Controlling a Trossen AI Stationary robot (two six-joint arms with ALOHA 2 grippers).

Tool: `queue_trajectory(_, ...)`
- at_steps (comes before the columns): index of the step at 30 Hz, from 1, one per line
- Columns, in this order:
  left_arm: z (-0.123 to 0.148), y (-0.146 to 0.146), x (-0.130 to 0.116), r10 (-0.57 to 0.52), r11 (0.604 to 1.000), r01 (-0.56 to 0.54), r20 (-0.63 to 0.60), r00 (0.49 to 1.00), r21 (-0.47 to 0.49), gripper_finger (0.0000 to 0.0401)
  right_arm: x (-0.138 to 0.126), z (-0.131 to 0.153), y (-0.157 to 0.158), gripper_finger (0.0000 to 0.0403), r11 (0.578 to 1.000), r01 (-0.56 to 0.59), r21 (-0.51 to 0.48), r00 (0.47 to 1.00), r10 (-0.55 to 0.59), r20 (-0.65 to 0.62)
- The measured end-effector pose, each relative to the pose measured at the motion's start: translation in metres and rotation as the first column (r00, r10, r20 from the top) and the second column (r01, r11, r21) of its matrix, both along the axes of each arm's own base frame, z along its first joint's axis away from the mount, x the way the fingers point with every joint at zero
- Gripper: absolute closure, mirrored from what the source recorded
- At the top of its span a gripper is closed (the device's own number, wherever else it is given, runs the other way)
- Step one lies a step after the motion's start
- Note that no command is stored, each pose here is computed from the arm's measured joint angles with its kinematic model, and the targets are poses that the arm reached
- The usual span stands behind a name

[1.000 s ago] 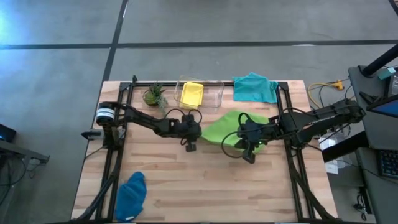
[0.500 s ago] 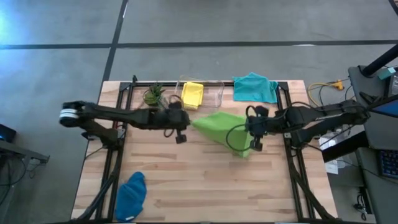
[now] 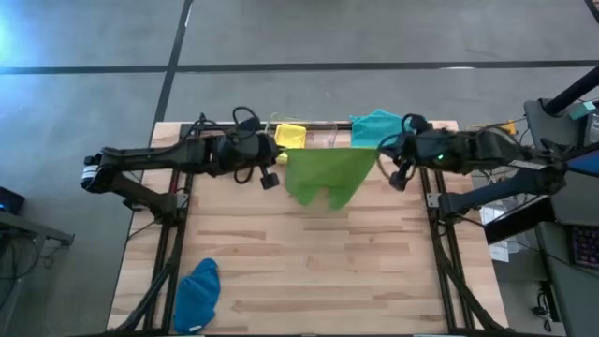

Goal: Fold microfiber towels
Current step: Fold the green towel

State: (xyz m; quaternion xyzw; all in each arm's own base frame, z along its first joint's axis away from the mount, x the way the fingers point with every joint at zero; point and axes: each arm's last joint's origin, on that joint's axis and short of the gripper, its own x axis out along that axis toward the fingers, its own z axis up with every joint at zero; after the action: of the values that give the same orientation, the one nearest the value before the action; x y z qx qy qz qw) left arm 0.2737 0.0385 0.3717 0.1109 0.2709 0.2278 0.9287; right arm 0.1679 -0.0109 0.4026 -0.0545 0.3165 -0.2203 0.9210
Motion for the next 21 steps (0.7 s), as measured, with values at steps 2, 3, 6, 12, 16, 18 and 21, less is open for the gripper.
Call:
queue_trajectory(2, 0.003, -0.003, 0.003, 0.012, 0.999, -0.012, 0.008, 1.0, -0.04, 0.0401, -0.002, 0.005, 0.005, 0.0394, 1.0, -0.012, 0.02, 1.0, 0.013, -0.015)
queue_trajectory(3, 0.004, -0.006, 0.003, 0.018, 0.998, -0.017, 0.008, 1.0, -0.065, 0.0401, -0.002, 0.005, 0.01, 0.0394, 0.999, -0.02, 0.04, 1.0, 0.02, -0.021)
queue_trajectory(6, -0.003, -0.017, 0.001, 0.023, 0.992, -0.025, -0.013, 1.0, -0.126, 0.0401, -0.002, -0.005, 0.027, 0.0394, 0.992, -0.053, 0.111, 0.996, 0.06, -0.065)
queue_trajectory(12, -0.008, -0.039, -0.006, 0.045, 0.994, -0.051, -0.057, 0.997, -0.096, 0.0401, -0.007, -0.036, 0.066, 0.0394, 0.996, -0.091, -0.018, 0.989, 0.088, -0.121)
queue_trajectory(16, 0.007, -0.038, -0.008, 0.059, 0.995, -0.06, -0.015, 0.998, -0.082, 0.0401, -0.012, -0.029, 0.061, 0.0395, 0.996, -0.037, -0.08, 0.996, 0.031, -0.08)
queue_trajectory(18, 0.018, -0.037, -0.009, 0.062, 0.997, -0.062, 0.005, 0.998, -0.043, 0.0401, -0.013, -0.019, 0.056, 0.0395, 0.995, -0.027, -0.098, 0.998, 0.021, -0.062)
queue_trajectory(21, 0.037, -0.032, -0.012, 0.072, 0.996, -0.073, 0.023, 0.997, 0.044, 0.0401, -0.014, -0.001, 0.047, 0.0395, 0.987, -0.002, -0.159, 0.999, -0.003, -0.035)
